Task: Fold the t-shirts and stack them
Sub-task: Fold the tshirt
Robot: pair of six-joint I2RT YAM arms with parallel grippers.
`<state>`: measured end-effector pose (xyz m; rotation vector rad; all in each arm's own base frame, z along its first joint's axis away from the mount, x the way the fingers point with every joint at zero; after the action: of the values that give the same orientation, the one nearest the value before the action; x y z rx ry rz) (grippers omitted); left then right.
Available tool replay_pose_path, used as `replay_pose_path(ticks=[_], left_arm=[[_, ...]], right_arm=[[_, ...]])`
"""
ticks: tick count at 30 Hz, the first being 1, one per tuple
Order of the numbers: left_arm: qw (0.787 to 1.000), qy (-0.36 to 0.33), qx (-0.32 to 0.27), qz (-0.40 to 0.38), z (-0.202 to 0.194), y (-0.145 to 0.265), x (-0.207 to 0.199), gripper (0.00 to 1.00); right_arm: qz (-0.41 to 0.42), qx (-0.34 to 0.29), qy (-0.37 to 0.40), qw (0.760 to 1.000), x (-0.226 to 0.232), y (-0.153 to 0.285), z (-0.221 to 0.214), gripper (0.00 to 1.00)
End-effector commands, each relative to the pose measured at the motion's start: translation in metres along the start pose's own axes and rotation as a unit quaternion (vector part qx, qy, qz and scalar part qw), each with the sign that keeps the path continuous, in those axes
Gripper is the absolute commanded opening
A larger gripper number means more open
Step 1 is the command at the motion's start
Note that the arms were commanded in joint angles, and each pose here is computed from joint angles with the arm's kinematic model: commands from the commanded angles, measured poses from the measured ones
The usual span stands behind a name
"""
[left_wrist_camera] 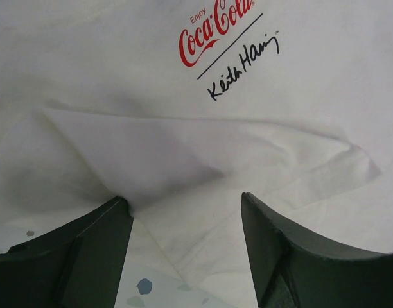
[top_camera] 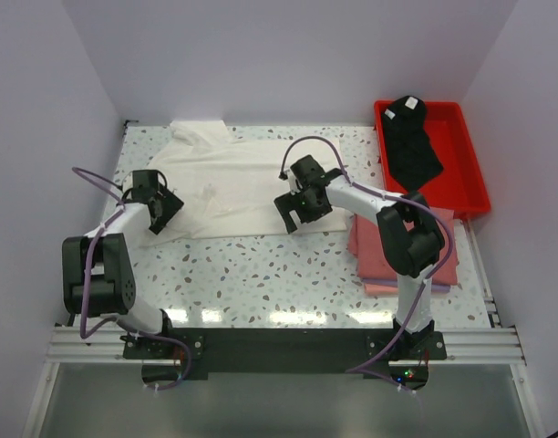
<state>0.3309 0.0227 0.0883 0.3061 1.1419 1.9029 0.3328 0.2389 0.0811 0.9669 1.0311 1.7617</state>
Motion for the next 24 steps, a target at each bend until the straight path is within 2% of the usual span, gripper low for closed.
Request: replay_pose_path(ticks=[1,5,8,9,10,11,13,14,24], left_arm=[[1.0,0.006,-0.02,-0.02,0.015,-0.008,-0.012,0.71],[1.0,0.002,-0.026,-0.003,0.024,-0.014,-0.013,0.62],[1.0,-0.001,-0.025,0.003,0.026,-0.018,-0.014,0.51],[1.0,-0.001,-0.025,0.003,0.027,-0.019,-0.015,0.42],[1.0,-0.002,-0.025,0.003,0.028,-0.02,-0.015,0.37],[1.0,-0.002,-0.025,0.003,0.029,-0.021,-0.016,0.26],[1.0,-0.004,-0.029,-0.001,0.032,-0.02,-0.018,0.14],[1.0,-0.004,-0.029,-0.001,0.033,-0.021,-0.019,0.0],[0.998,-0.004,-0.065,-0.01,0.066,-0.02,-0.032,0.0]], right_arm=[[-0.011,-0.015,-0.004,1.0,-0.002,0.004,0.003,0.99],[-0.018,-0.015,-0.003,1.0,-0.004,0.005,0.001,0.99],[-0.019,-0.016,-0.004,1.0,-0.004,0.007,0.001,0.99],[-0.019,-0.018,-0.005,1.0,-0.005,0.008,0.001,0.99],[-0.022,-0.017,-0.004,1.0,-0.005,0.008,0.0,0.99],[-0.024,-0.016,-0.004,1.0,-0.006,0.008,-0.001,0.99],[-0.029,-0.014,-0.007,0.999,-0.007,0.007,-0.002,0.99],[-0.03,-0.014,-0.007,0.999,-0.008,0.007,-0.002,0.99],[-0.042,-0.005,-0.007,0.999,-0.011,0.001,-0.003,0.99]])
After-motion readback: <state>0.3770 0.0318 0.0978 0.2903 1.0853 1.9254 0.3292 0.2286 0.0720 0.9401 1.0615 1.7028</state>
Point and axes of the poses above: each gripper's point midway between its finger pads, its own y axis back along the fingers, its own x axis along the line the jaws close on, z = x × y, the point moved 5 cm from there along y, back along the fingers, and after that the axes turned 13 degrees about -y, right-handed, at the moved point
